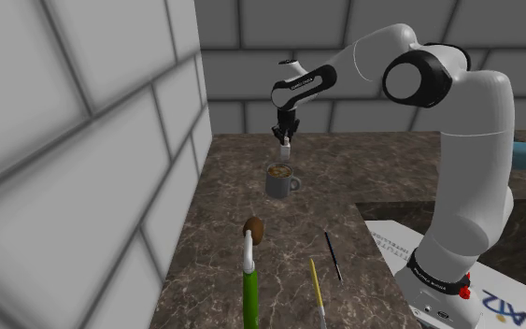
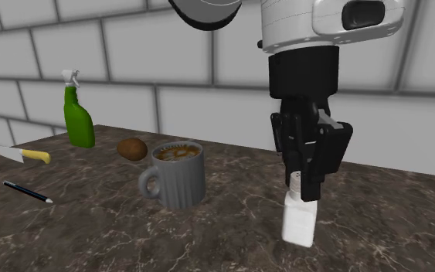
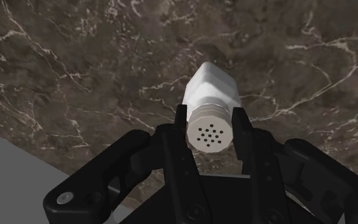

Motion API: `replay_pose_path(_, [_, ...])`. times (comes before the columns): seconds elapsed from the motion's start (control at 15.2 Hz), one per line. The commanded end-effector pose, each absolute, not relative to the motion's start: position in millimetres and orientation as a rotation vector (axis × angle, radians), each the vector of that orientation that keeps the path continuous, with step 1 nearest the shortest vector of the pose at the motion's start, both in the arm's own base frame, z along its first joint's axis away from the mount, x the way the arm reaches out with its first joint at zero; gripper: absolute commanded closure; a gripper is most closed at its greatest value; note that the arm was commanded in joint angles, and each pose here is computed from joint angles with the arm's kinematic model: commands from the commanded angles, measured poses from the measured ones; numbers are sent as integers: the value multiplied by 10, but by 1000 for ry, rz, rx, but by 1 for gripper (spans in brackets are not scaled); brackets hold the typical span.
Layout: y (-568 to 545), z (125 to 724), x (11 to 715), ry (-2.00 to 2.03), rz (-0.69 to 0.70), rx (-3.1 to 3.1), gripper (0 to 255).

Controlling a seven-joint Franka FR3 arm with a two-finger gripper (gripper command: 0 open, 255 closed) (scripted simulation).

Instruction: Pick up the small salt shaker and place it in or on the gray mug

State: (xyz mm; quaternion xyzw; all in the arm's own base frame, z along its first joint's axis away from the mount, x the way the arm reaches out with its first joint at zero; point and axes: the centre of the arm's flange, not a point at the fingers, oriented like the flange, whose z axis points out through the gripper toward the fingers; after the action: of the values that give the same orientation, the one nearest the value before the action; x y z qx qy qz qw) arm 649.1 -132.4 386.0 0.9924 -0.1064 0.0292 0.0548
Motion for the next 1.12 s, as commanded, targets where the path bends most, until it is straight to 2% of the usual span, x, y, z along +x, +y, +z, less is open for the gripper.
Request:
replay_pose_path(0.0, [-1325,3959,6495,-323,89,3013,255])
replay_pose_path(1.06, [-1325,4804,6495,-323,89,3013,255])
